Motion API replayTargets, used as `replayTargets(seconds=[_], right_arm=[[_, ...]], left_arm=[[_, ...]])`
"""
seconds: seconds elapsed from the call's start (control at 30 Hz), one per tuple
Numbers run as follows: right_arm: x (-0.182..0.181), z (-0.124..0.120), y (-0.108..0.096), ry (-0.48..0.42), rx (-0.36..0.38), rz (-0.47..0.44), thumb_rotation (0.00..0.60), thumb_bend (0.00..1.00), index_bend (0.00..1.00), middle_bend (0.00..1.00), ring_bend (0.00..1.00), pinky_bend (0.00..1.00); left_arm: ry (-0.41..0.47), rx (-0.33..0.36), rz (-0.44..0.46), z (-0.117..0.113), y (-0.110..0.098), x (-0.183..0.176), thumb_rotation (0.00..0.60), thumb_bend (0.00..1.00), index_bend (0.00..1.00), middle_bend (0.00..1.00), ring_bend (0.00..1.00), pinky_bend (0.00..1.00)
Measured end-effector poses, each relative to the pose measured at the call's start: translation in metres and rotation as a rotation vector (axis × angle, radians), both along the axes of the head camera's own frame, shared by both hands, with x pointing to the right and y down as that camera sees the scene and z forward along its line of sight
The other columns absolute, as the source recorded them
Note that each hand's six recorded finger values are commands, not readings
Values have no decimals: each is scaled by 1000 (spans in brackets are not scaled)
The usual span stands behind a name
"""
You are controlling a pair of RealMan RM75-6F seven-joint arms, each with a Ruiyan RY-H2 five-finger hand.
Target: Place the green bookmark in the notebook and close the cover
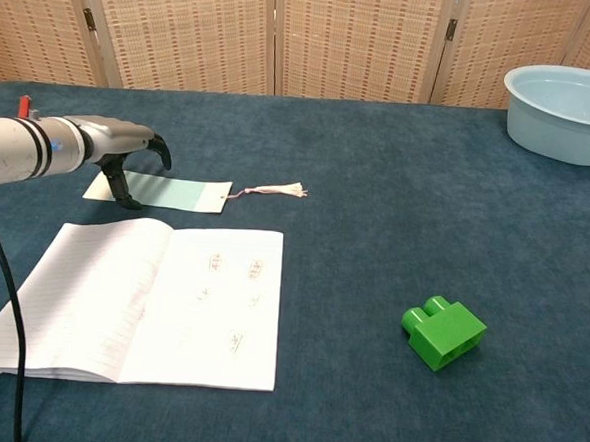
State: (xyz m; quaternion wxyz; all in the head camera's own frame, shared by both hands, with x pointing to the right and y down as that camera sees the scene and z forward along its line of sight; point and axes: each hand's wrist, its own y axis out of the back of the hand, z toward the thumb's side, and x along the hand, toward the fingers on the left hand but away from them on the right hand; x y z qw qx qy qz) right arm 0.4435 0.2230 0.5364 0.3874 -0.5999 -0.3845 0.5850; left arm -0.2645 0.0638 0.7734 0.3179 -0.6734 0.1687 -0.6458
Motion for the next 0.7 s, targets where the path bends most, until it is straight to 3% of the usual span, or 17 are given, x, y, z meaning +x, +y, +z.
replayTargets(seconds=[0.7], right_arm=[[4,0,2,-3,7,7,600,232,106,118,0,51]], left_arm=[[-18,-33,-24,6,-3,3,600,306,249,46,60,136]])
